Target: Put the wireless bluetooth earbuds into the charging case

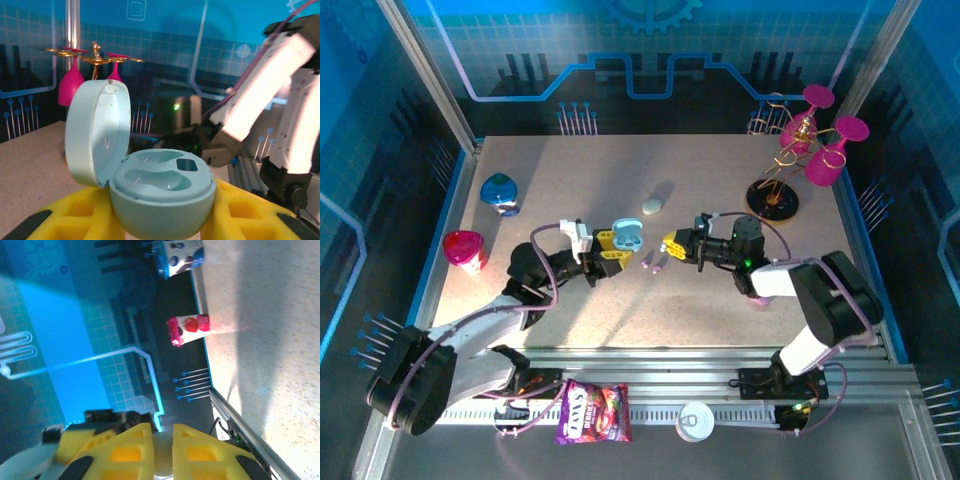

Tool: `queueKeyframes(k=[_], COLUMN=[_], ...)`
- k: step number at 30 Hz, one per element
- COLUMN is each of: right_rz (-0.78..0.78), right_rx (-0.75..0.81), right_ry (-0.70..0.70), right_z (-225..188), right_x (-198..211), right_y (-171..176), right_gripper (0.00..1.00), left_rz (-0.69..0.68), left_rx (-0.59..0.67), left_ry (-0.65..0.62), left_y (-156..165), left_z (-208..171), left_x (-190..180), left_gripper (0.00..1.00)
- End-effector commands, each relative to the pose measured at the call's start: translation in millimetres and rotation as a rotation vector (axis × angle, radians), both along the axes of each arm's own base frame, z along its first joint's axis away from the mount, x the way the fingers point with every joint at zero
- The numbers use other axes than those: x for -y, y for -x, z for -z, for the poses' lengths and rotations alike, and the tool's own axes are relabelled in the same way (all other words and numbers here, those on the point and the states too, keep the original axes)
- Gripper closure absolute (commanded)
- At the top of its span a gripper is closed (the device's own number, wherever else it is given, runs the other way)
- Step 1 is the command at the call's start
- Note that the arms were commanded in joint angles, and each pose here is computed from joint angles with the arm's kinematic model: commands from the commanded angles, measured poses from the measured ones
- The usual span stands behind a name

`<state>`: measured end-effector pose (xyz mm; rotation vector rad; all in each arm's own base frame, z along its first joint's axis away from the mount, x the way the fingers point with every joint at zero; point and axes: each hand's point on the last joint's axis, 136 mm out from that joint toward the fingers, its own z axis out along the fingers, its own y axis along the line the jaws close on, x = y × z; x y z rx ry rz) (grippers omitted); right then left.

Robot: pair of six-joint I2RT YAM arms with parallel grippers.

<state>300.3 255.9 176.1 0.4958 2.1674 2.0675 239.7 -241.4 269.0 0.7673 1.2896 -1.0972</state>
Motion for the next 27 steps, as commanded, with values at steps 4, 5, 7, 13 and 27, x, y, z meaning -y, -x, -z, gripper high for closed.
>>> queueKeyframes(k=[4,5,7,13,27], right_rz=[-0.004,-0.011,-0.022,-0.066,-0.084], right_rx=[0.222,0.251,0.32,0.507,0.579], right_ry=[0.094,0.092,0.085,0.141,0.293], right_z=[-53.8,-62.9,-84.0,-125.3,-122.2], right_x=[-9.6,-12.9,-20.5,-43.9,-81.6], right_y=[2.9,4.2,7.6,20.3,22.1], right_gripper=[0.9,0.9,0.9,0.9,0.91], left_rz=[-0.145,-0.164,-0.209,-0.276,-0.267], left_rx=[0.089,0.09,0.096,0.099,0.14], left_ry=[0.037,0.035,0.035,0.031,0.02], left_y=[-22.9,-26.5,-33.2,-48.0,-44.6], left_z=[-7.7,-6.5,-4.4,6.2,2.7], left_x=[-9.8,-10.6,-12.6,-14.3,-1.3], left_gripper=[0.68,0.68,0.67,0.67,0.68])
